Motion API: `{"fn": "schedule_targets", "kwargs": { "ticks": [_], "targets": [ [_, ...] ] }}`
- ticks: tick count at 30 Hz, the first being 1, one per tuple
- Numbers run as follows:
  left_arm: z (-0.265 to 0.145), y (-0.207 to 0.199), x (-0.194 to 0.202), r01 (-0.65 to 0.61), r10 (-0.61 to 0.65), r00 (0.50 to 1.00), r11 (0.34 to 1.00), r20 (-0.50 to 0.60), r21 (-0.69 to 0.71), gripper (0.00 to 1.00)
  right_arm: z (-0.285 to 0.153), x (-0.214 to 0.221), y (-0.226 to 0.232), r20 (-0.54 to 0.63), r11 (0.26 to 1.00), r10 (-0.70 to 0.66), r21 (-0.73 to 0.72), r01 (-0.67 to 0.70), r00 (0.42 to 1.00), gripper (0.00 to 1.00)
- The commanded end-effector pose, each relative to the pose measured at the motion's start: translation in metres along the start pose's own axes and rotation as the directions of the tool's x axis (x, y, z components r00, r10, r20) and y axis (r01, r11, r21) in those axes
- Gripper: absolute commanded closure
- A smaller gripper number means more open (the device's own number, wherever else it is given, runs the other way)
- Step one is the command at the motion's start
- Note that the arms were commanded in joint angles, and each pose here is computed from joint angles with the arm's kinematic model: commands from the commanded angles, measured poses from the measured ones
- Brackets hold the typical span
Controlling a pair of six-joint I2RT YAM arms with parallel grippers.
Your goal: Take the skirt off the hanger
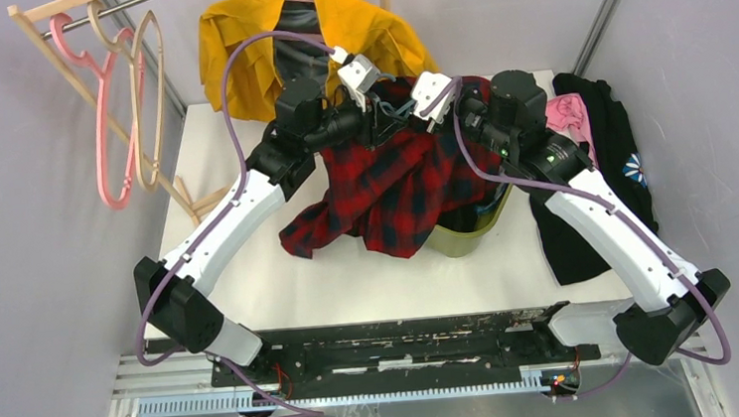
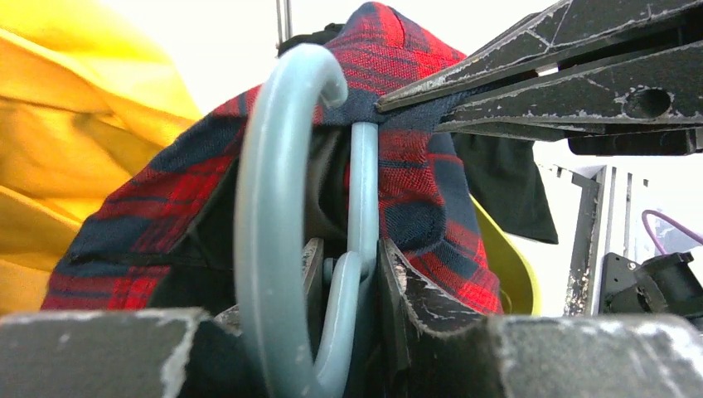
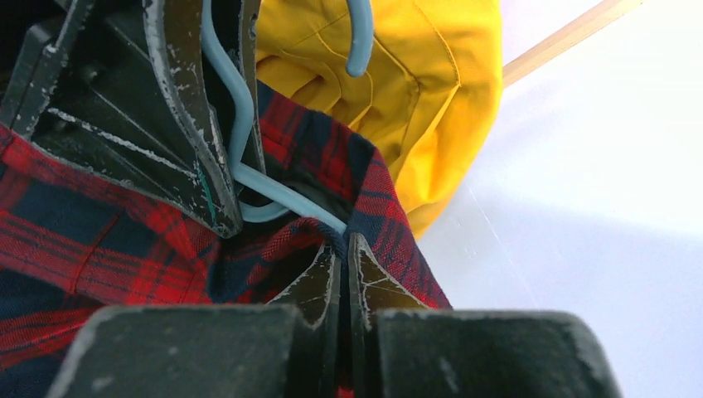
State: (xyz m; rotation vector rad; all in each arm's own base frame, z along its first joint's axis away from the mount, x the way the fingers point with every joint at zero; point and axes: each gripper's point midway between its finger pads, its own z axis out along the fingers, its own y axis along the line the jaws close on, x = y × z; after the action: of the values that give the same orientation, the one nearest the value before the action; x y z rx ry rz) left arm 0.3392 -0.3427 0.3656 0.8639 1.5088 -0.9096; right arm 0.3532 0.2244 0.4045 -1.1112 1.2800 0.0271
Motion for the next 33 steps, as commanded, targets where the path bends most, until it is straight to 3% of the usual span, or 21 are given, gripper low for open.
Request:
{"fn": "schedule_targets", "kwargs": {
  "ticks": [1,5,9,17,23,28,33],
  "targets": [
    [0.000,-0.029,-0.023,0.010,-0.016,0.998,0.995,0.057,0.096,0.97,-0.015,-0.070,-0.056,0.211,0.978,-0.081,0.203,0.037,0.974,0.99],
    [-0.005,-0.023,-0.020,-0.009,0.007,0.999,0.998,0.039,0.056,0.97,-0.015,-0.086,-0.086,0.260,0.948,0.009,0.306,-0.091,0.966,0.92],
    [-0.011,-0.018,-0.027,-0.033,0.032,0.999,0.999,0.039,0.012,0.97,-0.022,-0.102,-0.114,0.292,0.910,0.040,0.384,-0.155,0.956,0.99],
    [-0.042,-0.011,-0.042,-0.116,0.117,0.993,0.988,0.005,-0.099,0.97,-0.007,-0.081,-0.140,0.183,0.847,-0.030,0.527,-0.072,0.983,0.99],
    [-0.064,0.008,-0.014,-0.163,0.145,0.985,0.961,-0.097,-0.221,0.97,-0.002,-0.054,-0.165,0.096,0.802,-0.030,0.596,-0.034,0.995,0.99],
    [-0.085,0.005,-0.005,-0.179,0.143,0.977,0.953,-0.155,-0.246,0.97,0.006,-0.032,-0.180,0.065,0.782,-0.021,0.623,-0.024,0.998,0.99],
    [-0.103,0.011,0.039,-0.179,0.108,0.962,0.943,-0.249,-0.282,0.97,0.008,-0.023,-0.196,0.061,0.757,-0.012,0.653,-0.030,0.998,0.99]
  ]
}}
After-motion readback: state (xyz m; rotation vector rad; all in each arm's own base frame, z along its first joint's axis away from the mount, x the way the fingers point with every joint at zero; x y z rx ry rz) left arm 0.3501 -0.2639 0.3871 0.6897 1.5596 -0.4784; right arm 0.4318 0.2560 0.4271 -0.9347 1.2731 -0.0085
